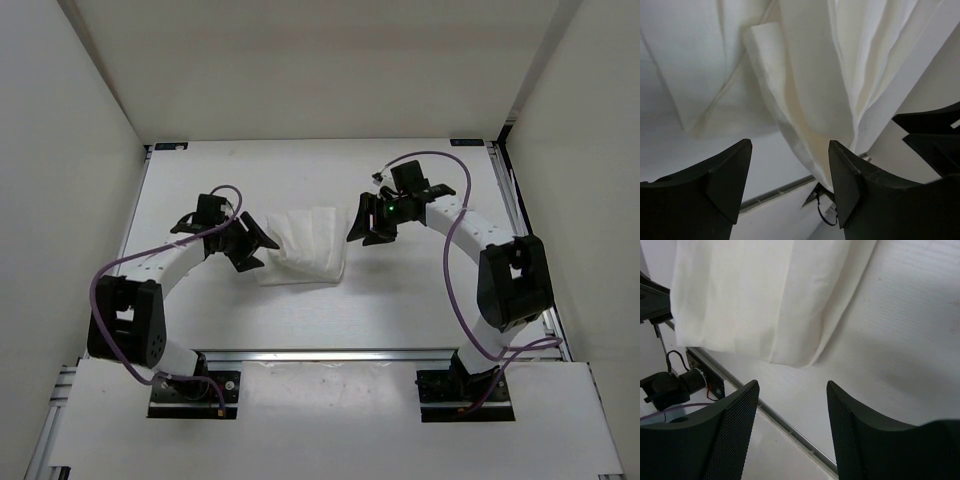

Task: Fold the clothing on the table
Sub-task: Fold the skirt

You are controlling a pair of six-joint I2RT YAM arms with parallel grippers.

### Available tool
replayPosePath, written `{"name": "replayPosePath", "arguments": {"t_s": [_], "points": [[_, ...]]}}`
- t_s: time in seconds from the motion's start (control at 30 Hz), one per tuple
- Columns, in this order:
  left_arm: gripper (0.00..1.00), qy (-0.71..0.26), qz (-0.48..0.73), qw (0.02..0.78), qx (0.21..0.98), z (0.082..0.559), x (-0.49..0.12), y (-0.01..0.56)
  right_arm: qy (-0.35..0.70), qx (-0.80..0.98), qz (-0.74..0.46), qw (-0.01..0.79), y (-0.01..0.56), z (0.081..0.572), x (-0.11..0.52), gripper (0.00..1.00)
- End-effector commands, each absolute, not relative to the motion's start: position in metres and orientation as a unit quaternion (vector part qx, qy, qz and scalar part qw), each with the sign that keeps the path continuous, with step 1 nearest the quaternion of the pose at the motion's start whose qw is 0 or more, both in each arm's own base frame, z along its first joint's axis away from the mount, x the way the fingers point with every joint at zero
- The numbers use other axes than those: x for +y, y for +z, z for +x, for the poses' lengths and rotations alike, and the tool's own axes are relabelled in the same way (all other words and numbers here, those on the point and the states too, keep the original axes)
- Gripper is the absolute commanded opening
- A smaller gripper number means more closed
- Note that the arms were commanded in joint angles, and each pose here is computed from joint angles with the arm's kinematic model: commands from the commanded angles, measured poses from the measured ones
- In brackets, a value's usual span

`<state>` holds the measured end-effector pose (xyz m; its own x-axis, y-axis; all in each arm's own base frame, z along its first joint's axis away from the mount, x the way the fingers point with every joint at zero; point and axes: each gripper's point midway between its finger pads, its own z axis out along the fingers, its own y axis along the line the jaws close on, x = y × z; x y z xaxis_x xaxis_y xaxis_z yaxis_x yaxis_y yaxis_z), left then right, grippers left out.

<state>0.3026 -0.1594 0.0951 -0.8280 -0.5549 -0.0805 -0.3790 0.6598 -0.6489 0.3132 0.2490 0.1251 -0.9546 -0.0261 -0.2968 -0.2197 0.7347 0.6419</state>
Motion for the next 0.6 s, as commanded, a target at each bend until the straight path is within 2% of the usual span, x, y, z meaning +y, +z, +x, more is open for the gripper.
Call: {"name": "replayPosePath", "arguments": {"t_s": [0.0,0.2,0.4,0.57], "points": [[0.74,-0.384,-0.253,0.166,0.872,0.323,-0.184,0.129,0.351,0.918,-0.094,0.161,0.137,0.306,0.248,0.62],[0.72,-0.398,-0.251,0.174,0.865,0.336,-0.189,0.146,0.354,0.921,-0.092,0.135,0.124,0.295,0.25,0.62],[0.76,-0.416,-0.255,0.161,0.858,0.338,-0.197,0.15,0.351,0.921,-0.096,0.136,0.121,0.296,0.25,0.62],[0.73,-0.398,-0.244,0.163,0.869,0.336,-0.201,0.137,0.346,0.924,-0.086,0.137,0.119,0.301,0.243,0.62]]}}
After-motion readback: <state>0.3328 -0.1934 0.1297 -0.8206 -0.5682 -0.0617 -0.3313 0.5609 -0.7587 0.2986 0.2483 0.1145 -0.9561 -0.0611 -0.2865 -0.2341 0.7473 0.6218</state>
